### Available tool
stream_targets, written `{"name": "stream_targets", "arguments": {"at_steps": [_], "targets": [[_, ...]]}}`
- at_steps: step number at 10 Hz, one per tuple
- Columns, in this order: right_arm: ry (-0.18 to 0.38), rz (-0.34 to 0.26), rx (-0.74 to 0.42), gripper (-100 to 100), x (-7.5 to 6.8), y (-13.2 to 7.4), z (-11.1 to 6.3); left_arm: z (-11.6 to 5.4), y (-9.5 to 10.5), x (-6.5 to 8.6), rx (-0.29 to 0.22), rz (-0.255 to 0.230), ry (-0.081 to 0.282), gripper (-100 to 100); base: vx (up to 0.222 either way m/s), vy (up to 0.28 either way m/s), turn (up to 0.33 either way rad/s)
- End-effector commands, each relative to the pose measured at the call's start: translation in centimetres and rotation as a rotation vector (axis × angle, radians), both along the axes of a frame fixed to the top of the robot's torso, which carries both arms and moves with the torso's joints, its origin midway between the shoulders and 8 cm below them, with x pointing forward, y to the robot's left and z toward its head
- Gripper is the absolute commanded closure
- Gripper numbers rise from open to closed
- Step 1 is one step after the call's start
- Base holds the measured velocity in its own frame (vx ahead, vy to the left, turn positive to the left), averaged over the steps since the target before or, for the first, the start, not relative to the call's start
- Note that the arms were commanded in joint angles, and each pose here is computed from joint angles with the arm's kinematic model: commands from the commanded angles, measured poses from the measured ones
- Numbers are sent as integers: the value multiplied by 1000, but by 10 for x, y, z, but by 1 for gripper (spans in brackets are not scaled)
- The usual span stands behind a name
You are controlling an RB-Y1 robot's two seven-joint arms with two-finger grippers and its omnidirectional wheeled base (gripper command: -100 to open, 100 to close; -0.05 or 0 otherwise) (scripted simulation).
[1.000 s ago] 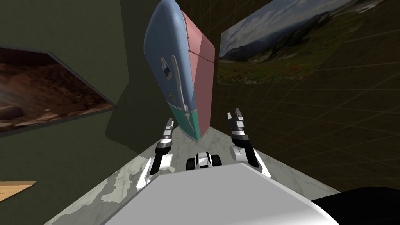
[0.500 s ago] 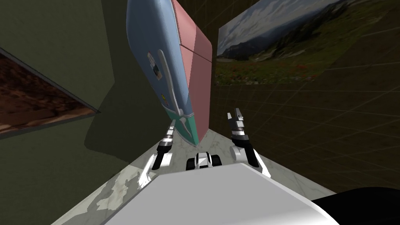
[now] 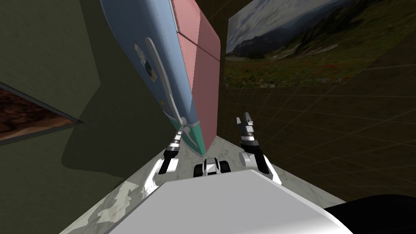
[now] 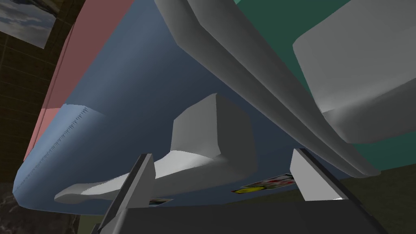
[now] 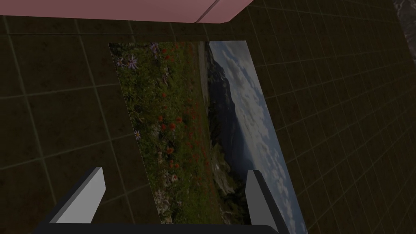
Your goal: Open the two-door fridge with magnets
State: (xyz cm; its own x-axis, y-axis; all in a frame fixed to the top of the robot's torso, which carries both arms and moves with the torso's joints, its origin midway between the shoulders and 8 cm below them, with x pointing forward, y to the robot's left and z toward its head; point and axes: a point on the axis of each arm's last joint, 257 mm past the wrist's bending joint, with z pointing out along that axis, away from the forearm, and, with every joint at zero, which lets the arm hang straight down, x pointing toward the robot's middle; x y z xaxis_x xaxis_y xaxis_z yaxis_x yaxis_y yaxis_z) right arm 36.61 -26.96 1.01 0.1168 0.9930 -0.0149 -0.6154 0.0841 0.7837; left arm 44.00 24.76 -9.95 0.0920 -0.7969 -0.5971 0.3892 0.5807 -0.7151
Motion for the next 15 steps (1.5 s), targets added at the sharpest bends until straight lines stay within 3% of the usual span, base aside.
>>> {"name": "stream_targets", "arguments": {"at_steps": [1, 2, 3, 5, 6, 8, 12, 15], "targets": [[0, 0, 0, 0, 0, 0, 0, 12, 2, 0, 0, 6, 2, -100, 78, -15, -23], [0, 0, 0, 0, 0, 0, 0, 9, 1, 0, 1, 4, 0, -100, 33, -6, -3], [0, 0, 0, 0, 0, 0, 0, 2, 1, 1, 0, 2, 2, 100, -52, 3, 43], [0, 0, 0, 0, 0, 0, 0, 0, 0, 2, -2, 1, 3, 100, -71, 5, 16], [0, 0, 0, 0, 0, 0, 0, 0, -5, -2, 1, -24, 3, 100, -55, 159, -63], [0, 0, -1, 0, 0, 0, 0, 3, -11, -6, 3, -51, -1, 100, -124, 273, -112], [0, 0, -1, 0, 0, 0, 0, 11, -35, -23, 6, -162, -8, 100, -118, 358, -100], [0, 0, -1, 0, 0, 0, 0, 12, -41, -28, 6, -190, -8, 100, -115, 244, -50]]}}
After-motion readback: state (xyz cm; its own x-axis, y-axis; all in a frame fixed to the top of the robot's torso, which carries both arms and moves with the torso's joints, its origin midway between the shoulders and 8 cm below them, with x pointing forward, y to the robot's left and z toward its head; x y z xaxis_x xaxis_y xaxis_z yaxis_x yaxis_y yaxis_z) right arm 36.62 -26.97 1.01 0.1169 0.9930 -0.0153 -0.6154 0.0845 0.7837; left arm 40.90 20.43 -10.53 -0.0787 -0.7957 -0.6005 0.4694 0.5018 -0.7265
